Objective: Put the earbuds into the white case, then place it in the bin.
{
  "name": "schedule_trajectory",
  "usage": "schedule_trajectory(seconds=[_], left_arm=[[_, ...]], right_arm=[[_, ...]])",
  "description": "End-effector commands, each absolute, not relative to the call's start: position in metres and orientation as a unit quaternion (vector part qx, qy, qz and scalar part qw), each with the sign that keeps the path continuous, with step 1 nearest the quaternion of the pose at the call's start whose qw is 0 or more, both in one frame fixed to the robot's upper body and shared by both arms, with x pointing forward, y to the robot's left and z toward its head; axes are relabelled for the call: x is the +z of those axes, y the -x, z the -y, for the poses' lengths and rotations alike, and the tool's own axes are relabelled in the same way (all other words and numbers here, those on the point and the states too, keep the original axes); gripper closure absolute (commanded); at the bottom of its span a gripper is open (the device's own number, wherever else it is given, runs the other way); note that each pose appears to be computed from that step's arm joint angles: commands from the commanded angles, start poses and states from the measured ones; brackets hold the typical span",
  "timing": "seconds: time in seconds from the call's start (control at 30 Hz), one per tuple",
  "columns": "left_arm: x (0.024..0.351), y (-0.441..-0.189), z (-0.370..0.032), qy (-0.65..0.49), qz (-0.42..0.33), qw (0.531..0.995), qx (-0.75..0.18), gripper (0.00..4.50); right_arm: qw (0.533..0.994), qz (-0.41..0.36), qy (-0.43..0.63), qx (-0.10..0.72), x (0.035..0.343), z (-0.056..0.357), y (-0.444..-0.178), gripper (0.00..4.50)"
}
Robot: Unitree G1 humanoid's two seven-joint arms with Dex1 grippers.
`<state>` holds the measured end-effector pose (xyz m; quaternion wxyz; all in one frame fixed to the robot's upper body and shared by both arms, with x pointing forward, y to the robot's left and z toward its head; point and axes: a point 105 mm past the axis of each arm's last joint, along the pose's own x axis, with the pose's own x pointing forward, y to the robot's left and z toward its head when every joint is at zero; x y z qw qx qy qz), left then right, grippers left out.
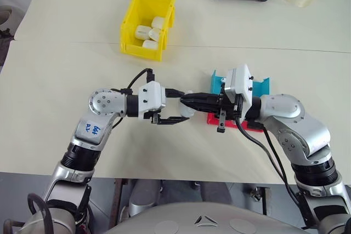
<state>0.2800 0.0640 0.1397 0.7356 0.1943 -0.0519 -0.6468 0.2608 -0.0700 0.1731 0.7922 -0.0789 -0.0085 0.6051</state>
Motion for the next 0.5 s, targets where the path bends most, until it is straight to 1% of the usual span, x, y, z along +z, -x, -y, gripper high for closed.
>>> schedule_trajectory(seconds=[0.03, 0.2, 0.27, 0.33, 0.4, 0.43, 0.5], left_arm=[[0.168, -0.274, -0.067, -0.183, 0.120, 0.733, -0.644, 1.71], [0.179, -0.273, -0.075, -0.147, 0.150, 0.750, -0.627, 1.71], [0.181, -0.273, -0.078, -0.139, 0.157, 0.756, -0.620, 1.71], [0.180, -0.275, -0.081, -0.136, 0.153, 0.765, -0.610, 1.71], [0.180, -0.280, -0.089, -0.128, 0.156, 0.786, -0.584, 1.71], [0.181, -0.288, -0.096, -0.120, 0.155, 0.812, -0.550, 1.71], [0.182, -0.303, -0.110, -0.108, 0.151, 0.851, -0.490, 1.71]], right_arm=[[0.804, -0.005, 0.087, 0.589, 0.167, 0.086, -0.265, 4.31], [0.816, -0.001, 0.085, 0.572, 0.164, 0.107, -0.264, 4.31], [0.820, 0.018, 0.088, 0.565, 0.167, 0.114, -0.262, 4.31], [0.821, 0.062, 0.102, 0.559, 0.177, 0.119, -0.259, 4.31], [0.830, 0.107, 0.097, 0.538, 0.189, 0.130, -0.256, 4.31], [0.841, 0.122, 0.094, 0.518, 0.192, 0.138, -0.254, 4.31], [0.854, 0.138, 0.117, 0.487, 0.190, 0.149, -0.250, 3.96]])
